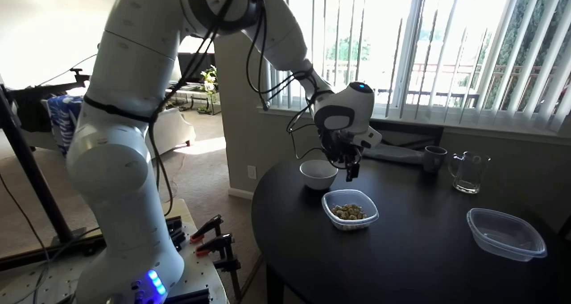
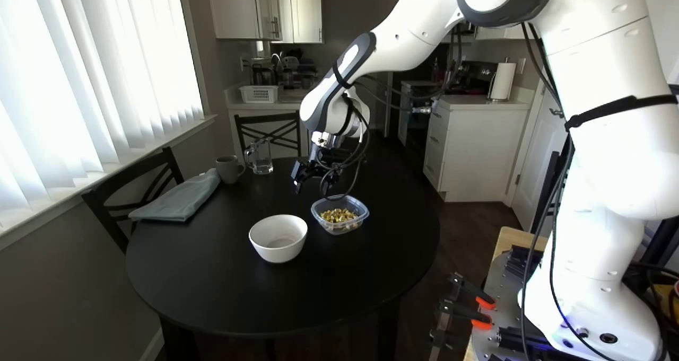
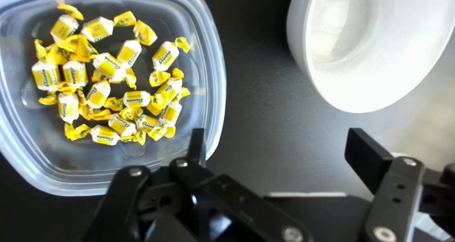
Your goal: Pour the contents in the container into the bowl
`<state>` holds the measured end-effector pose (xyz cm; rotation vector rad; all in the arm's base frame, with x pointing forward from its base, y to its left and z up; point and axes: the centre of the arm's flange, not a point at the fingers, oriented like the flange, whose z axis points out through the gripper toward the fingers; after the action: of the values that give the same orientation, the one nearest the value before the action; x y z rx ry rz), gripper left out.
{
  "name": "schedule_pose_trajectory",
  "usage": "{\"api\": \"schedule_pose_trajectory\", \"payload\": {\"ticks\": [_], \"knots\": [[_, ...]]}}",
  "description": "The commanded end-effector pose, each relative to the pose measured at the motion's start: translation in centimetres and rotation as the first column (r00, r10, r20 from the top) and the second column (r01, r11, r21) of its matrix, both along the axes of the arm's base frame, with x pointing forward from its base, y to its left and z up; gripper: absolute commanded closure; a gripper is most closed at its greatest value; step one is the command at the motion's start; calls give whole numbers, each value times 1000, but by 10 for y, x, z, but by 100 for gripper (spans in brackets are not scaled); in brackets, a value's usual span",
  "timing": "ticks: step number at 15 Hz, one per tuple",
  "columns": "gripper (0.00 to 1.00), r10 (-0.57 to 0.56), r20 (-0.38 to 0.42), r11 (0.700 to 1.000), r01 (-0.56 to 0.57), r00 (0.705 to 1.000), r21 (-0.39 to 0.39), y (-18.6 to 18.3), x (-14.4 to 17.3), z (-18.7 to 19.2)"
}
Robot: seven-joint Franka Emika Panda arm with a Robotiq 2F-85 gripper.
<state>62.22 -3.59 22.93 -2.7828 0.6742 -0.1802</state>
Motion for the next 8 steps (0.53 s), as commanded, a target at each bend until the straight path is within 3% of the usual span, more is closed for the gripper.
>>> {"api": "schedule_pose_trajectory", "payload": {"ticks": [1,4,8], "knots": [[0,-85,-1,996,85,996,4,-13,40,-32],[0,-102,-15,995,102,995,-4,-14,48,-43],[0,-109,-70,986,99,992,-130,-14,49,-44]]}}
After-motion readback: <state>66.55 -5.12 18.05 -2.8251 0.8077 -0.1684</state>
